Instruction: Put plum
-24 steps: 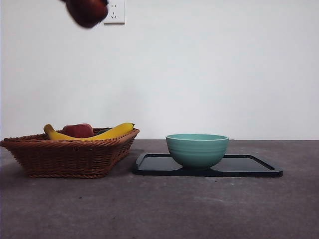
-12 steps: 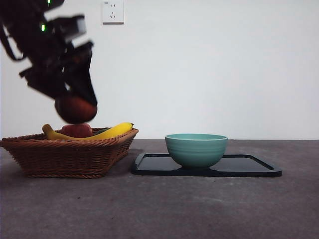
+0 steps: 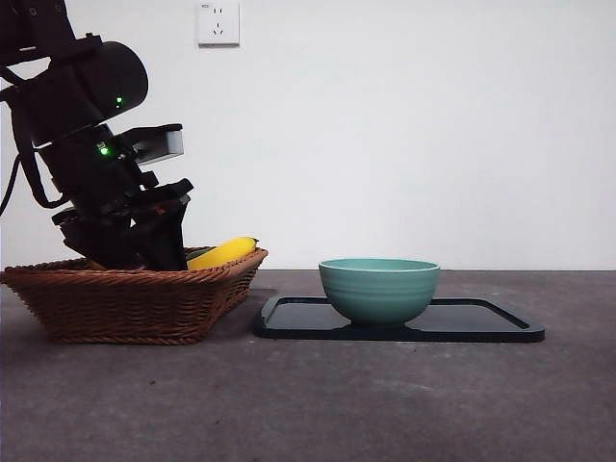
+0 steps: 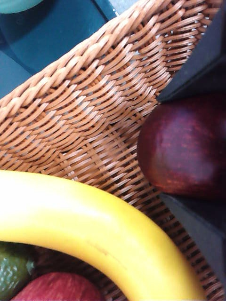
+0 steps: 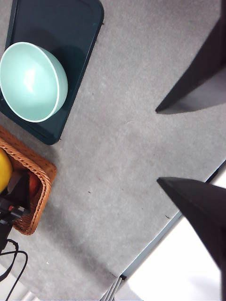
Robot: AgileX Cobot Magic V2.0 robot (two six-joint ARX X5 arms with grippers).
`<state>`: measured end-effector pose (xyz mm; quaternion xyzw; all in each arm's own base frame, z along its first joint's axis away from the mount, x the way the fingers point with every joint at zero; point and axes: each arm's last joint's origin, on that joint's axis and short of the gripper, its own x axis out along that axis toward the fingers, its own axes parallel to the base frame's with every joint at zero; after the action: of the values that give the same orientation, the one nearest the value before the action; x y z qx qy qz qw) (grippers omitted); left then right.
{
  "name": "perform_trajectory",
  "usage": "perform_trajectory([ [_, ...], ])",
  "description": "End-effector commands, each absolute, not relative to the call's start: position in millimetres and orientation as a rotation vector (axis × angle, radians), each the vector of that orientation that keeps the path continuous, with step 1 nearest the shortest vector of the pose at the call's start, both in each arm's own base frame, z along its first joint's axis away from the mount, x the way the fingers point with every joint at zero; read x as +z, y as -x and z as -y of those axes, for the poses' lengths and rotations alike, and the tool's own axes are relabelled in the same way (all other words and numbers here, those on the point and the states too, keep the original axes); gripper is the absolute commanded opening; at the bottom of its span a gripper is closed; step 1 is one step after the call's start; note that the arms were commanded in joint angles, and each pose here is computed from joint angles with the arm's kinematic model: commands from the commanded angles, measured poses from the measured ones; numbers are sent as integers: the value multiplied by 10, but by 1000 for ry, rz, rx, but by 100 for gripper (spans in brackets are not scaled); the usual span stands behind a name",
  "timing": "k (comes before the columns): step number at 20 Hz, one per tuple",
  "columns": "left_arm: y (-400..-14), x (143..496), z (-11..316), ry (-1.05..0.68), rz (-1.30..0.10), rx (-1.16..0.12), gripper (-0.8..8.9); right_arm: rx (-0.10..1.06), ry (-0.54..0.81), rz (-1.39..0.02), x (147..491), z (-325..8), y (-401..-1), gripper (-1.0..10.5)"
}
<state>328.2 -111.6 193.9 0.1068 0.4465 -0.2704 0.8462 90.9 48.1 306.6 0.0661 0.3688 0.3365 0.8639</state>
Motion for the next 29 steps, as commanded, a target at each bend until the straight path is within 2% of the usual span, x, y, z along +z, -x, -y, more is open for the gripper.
perform_trajectory([
  [1,-3309,1900,1136,-240,-948,-574,291,717,-130,-754,3094,-489,-915,214],
  [2,-3309,1900,1136,-235,-949,-571,293,717,-130,-754,3094,-489,-915,214],
  [5,-3315,1932,1139,-229,-940,-568,408,717,-130,-755,3093,-489,-915,214],
  [9,-3301,2160,1134,-217,-877,-562,410,717,-130,-755,3093,-489,-915,214],
  [13,-3189,2662,1101,-188,-759,-551,409,717,-130,-755,3093,-489,-915,214],
  [16,-2922,3025,1025,-158,-703,-565,406,717,-130,-755,3093,-489,-915,214],
  [21,-2199,3592,839,-95,-605,-732,405,717,-128,-731,3110,-494,-929,214],
  [25,-1778,3729,734,-62,-624,-853,405,719,-132,-711,3125,-499,-942,214],
  [29,-1559,3659,676,-80,-753,-923,405,719,-132,-711,3125,-499,-943,214],
])
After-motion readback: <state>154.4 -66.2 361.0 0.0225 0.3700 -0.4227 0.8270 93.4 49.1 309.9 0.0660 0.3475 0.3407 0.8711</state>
